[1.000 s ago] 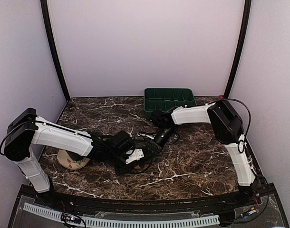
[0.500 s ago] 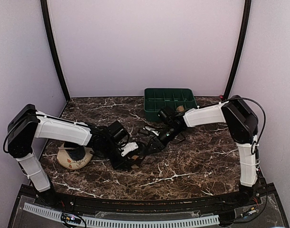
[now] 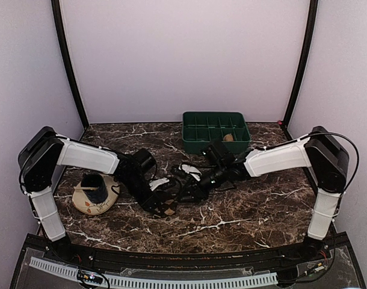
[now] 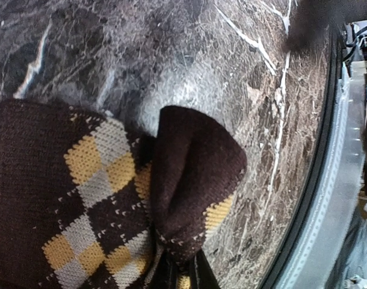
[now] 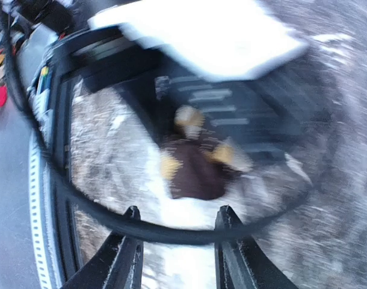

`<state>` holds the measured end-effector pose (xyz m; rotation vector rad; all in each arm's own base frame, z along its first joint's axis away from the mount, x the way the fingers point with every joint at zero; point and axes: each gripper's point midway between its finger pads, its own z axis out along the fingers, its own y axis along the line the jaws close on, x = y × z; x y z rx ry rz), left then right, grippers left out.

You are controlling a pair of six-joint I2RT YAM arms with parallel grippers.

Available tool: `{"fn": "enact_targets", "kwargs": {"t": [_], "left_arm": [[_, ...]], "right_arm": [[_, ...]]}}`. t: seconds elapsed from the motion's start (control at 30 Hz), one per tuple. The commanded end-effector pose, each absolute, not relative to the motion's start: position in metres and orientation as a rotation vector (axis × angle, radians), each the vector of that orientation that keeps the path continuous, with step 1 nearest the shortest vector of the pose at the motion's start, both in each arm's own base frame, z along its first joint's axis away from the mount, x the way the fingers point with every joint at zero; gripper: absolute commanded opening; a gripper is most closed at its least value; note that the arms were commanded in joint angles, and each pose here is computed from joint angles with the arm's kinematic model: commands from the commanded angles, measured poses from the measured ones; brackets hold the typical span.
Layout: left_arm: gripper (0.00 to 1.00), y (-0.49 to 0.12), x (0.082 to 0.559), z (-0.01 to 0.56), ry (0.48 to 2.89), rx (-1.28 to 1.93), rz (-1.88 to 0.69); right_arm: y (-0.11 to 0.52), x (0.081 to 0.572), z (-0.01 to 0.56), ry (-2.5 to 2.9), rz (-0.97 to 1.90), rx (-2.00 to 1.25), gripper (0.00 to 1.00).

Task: Roll the socks
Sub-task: Roll the sock at the center of the board.

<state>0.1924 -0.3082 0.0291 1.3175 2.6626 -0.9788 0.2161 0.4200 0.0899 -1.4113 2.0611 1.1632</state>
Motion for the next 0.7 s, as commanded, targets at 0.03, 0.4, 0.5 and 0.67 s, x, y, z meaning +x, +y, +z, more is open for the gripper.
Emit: {"fn": "enact_targets", "kwargs": {"t": [0.03, 0.4, 0.5, 0.67], "left_arm": [[0.0, -0.287, 0.174, 0.02, 2.85, 1.249, -1.074], [0.0, -0.283, 0.174, 0.016, 2.883, 1.209, -1.157], [0.0, -0.285, 0.171, 0.019, 2.88, 1.204, -1.212], [0.0, -0.284, 0.17, 0.019, 2.882, 1.2, -1.24]], "right_arm": [[0.434, 0.177, 0.102, 1.945, 1.193, -1.487, 0.37], [0.443, 0.127, 0.106, 1.846, 1.242, -1.594, 0.37], [0.449, 0.119, 0.109, 1.813, 1.255, -1.615, 0.37], [0.461, 0.111, 0.104, 1.809, 1.265, -1.648, 0.37]]}}
